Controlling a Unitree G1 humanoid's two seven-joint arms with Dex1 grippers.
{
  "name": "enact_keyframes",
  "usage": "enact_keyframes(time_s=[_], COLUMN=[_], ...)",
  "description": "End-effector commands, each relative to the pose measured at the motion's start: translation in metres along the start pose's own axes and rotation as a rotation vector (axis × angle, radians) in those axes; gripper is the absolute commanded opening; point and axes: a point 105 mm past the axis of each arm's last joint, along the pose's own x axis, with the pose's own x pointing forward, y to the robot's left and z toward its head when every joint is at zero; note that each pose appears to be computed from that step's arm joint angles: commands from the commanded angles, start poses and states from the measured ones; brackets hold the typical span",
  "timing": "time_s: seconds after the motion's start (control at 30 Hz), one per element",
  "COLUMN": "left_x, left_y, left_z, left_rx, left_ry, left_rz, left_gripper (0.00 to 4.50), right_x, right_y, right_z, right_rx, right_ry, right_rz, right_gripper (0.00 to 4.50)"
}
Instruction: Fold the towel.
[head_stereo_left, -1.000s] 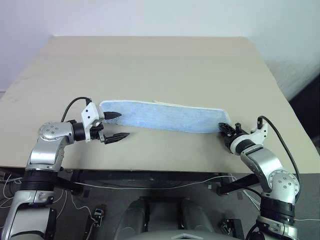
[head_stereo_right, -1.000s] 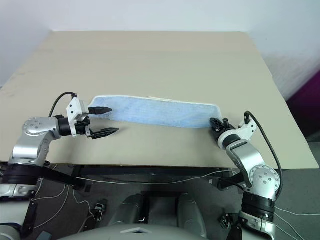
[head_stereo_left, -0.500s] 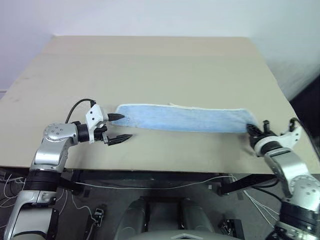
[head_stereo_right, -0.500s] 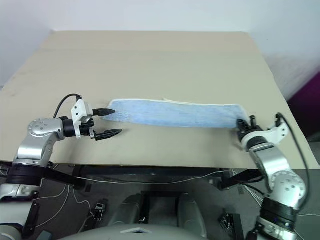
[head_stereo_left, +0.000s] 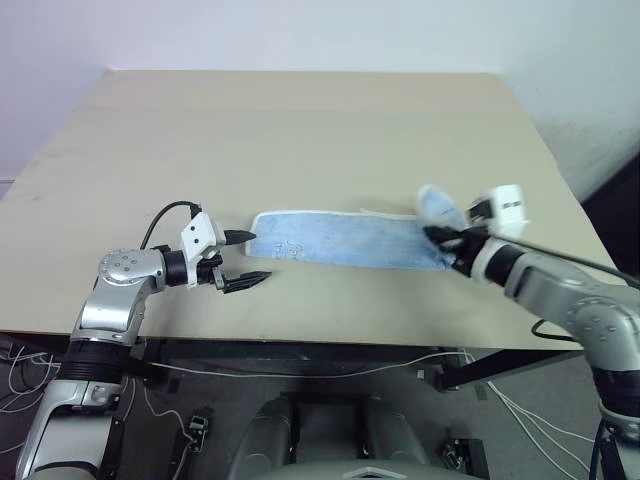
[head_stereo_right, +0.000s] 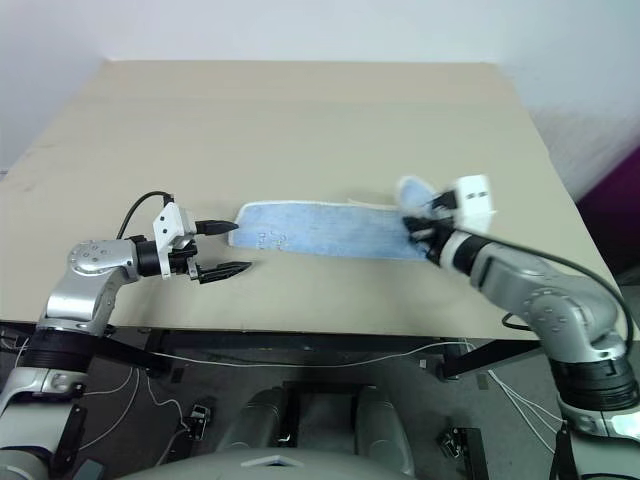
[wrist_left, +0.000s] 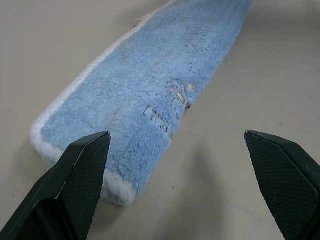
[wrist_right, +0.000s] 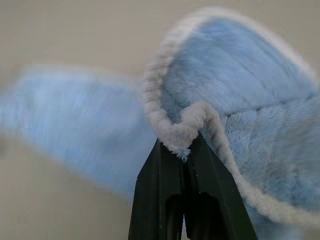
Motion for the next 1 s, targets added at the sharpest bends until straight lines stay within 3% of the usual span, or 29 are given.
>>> enact_keyframes(time_s=[0.03,0.57,1.0], left_x=[-0.002,0.003,0.010], left_y=[0.000,-0.006,-0.007], left_z=[0.012,0.010,0.011], left_rx=[0.053,0.044,0.045], left_ry=[-0.028,-0.035,-0.045], left_rz=[0.010,0.010,-0.004], left_gripper=[4.50,4.50,4.50], right_x=[0.014,0.036,0.047], right_y=[0.020,0.017,0.024], right_z=[0.001,-0.013,0.000], right_rx=[-0.150,-0.217,-0.232], right_ry=[0.017,0.053,0.010], right_rz=[0.072,0.071,0.057], right_gripper=[0.04,0.04,0.04])
